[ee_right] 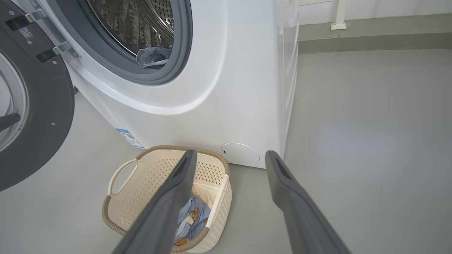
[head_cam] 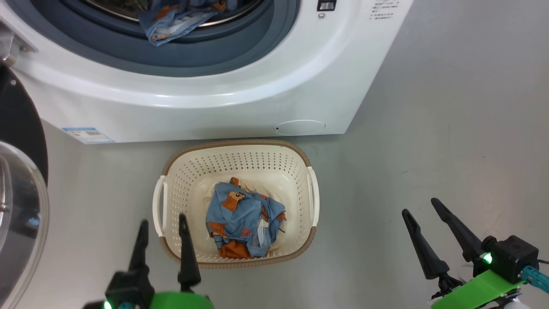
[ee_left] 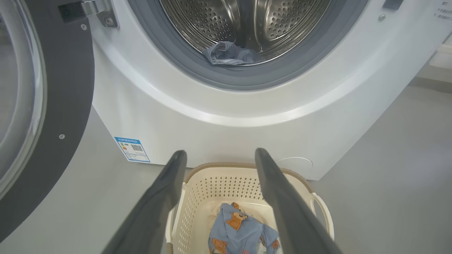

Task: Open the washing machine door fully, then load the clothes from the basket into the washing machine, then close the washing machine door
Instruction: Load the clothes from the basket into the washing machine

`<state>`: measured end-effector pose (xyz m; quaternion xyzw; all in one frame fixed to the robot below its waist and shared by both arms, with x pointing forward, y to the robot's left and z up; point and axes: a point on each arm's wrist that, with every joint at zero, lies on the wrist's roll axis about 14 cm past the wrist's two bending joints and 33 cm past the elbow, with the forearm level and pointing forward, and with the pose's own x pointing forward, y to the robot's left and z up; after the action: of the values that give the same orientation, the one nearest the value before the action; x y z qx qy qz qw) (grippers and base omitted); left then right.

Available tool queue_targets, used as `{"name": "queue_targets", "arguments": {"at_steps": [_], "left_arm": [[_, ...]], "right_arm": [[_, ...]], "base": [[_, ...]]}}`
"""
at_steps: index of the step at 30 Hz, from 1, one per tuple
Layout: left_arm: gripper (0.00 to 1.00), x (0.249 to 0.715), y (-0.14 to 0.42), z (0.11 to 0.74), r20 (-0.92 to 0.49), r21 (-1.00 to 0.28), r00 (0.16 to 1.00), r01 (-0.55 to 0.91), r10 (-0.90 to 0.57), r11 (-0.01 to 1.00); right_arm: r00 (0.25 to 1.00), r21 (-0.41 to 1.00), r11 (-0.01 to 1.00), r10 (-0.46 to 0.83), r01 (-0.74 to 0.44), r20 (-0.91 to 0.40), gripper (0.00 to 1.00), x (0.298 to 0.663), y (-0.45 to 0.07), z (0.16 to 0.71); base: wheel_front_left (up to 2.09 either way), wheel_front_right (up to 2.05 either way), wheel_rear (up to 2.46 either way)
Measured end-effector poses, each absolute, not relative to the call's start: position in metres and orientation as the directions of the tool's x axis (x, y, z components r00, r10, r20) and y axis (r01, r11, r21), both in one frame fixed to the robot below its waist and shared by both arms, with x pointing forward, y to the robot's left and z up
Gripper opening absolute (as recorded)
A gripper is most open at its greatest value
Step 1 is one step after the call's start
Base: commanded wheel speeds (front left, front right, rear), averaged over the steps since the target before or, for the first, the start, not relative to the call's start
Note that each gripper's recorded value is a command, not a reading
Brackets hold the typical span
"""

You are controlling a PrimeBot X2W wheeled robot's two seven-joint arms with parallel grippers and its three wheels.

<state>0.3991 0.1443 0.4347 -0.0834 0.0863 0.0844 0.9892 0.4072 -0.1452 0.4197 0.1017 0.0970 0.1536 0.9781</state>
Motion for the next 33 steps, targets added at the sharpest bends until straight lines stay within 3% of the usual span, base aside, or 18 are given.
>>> {"name": "queue_targets", "arguments": {"at_steps": [5,12,21,33], "left_arm": [[1.00,0.379,0.143,0.429,-0.228,-0.164,0.960,-0.201,0.161,0.966],[1.00,0.389,0.149,0.426,-0.234,-0.143,0.958,-0.202,0.165,0.969],[1.00,0.465,0.131,0.418,-0.267,-0.084,0.963,-0.070,0.045,0.994],[1.00,0.568,0.120,0.429,-0.309,-0.026,0.951,-0.033,0.023,0.999]], "right_arm": [[0.936,0.233,0.933,0.314,-0.273,-0.160,1.00,0.404,-0.145,0.420],[0.934,0.244,0.934,0.309,-0.263,-0.177,1.00,0.402,-0.145,0.413],[0.943,0.260,0.937,0.283,-0.233,-0.177,1.00,0.405,-0.148,0.412],[0.956,0.274,0.954,0.187,-0.121,-0.228,1.00,0.379,-0.170,0.406]], "base": [[0.00,0.00,0.00],[0.00,0.00,0.00],[0.00,0.00,0.00],[0.00,0.00,0.00]]}}
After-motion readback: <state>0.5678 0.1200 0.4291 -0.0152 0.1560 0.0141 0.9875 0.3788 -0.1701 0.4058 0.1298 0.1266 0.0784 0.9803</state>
